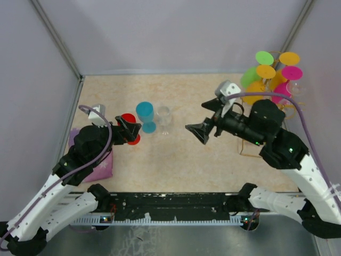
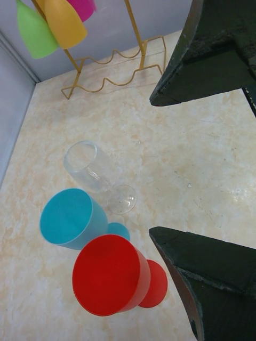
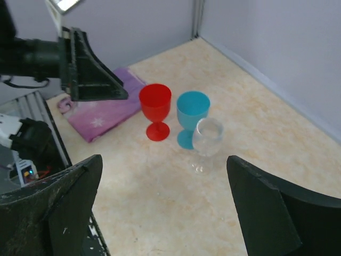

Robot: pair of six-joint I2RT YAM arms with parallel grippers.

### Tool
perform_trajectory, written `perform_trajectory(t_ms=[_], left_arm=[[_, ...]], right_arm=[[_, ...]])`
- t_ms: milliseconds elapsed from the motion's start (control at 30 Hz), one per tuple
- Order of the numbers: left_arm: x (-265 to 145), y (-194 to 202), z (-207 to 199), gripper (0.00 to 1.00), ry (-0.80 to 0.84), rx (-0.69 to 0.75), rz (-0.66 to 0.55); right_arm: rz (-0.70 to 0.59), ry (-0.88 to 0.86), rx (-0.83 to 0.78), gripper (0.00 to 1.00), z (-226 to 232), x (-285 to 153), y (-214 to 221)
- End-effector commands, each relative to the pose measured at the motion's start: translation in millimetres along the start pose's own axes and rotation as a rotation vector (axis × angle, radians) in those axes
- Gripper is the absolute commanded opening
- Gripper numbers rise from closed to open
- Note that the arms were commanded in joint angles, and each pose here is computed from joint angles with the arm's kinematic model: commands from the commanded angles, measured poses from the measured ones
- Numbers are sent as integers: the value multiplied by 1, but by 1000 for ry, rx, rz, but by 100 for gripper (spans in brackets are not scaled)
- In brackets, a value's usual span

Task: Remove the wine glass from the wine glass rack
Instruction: Pick up the wine glass from the wine rack.

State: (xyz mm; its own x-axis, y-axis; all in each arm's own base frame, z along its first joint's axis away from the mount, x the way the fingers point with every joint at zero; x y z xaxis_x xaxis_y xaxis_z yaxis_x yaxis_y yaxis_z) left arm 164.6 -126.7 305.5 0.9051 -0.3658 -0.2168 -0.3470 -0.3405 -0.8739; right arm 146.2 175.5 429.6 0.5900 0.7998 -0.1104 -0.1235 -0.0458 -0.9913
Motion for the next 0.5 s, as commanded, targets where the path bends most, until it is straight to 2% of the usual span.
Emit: perform_trajectory(t_ms=[0, 133, 267, 333, 367, 467], left_arm=[[-6, -18, -6, 99, 30, 11, -57], [-7, -18, -5, 99, 25, 20, -65], [-5, -18, -7, 99, 34, 19, -61], [-6, -18, -8, 99, 40, 15, -58], [-6, -18, -7, 99, 39, 13, -55], [-7, -17, -8, 99, 44, 2, -51]], right_arm=[[-299, -148, -66, 99, 21, -45, -57], [-292, 46, -51, 99, 0, -43, -65], [-397, 328, 33, 99, -29, -46, -69], [-366, 525, 60, 99, -47, -55, -78], [-304, 606, 54, 99, -55, -51, -74], [-256, 786, 69, 99, -70, -56, -95]])
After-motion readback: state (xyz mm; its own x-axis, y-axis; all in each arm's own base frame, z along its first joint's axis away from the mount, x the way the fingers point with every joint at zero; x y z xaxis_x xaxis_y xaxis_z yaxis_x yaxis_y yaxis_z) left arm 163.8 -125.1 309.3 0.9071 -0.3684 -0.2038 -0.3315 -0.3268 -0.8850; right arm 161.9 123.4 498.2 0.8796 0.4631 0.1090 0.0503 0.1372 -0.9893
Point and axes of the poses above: each gripper's point midway between its finger pads, its own x axis out along the fingers, its own z axis along the line the jaws close on, y = z × x, the point moved 7 cm from there along -x, back along the fingers, and after that the axes turned 5 degrees about x, right-handed, at the moved point
